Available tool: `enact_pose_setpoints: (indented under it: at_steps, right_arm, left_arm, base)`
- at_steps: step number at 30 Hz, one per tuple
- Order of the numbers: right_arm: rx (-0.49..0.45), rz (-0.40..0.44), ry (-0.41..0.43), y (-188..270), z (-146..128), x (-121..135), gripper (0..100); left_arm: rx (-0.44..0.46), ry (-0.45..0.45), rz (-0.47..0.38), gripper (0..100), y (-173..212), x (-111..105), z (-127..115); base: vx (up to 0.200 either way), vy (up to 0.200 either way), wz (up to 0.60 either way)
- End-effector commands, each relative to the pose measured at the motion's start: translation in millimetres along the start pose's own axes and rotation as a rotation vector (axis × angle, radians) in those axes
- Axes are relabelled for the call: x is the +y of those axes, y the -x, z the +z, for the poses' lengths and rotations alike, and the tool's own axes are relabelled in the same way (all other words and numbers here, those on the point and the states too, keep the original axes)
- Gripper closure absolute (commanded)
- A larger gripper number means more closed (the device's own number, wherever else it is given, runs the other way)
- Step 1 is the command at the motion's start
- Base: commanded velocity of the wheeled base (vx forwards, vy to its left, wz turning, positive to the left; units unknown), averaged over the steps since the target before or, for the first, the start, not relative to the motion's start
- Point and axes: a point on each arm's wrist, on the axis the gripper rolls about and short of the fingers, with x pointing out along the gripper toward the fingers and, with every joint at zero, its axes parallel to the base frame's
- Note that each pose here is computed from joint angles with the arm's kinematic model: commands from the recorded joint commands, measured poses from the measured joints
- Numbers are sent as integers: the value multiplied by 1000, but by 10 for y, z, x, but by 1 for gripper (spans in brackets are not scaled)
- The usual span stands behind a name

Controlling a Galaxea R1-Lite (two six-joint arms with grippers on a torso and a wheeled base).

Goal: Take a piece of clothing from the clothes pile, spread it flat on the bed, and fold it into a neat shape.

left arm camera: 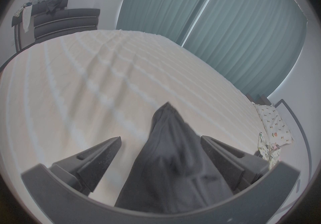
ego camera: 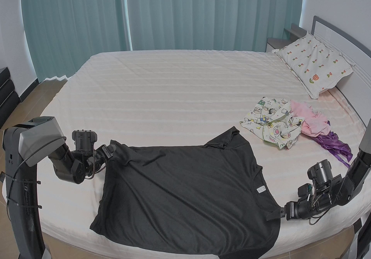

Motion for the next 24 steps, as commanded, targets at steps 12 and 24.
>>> enact_pose_setpoints:
  at_steps: [12,24]
  right_arm:
    - [-13,4,4,-6,8,-1,0]
    - [-38,3,13,-44,-9,-19,0]
  left_arm:
    - [203,17,25,0,1297,419,-765]
    - [301,-17,97,0,1345,567,-1005]
  base:
    - [-83,0,0]
    - [0,0,0]
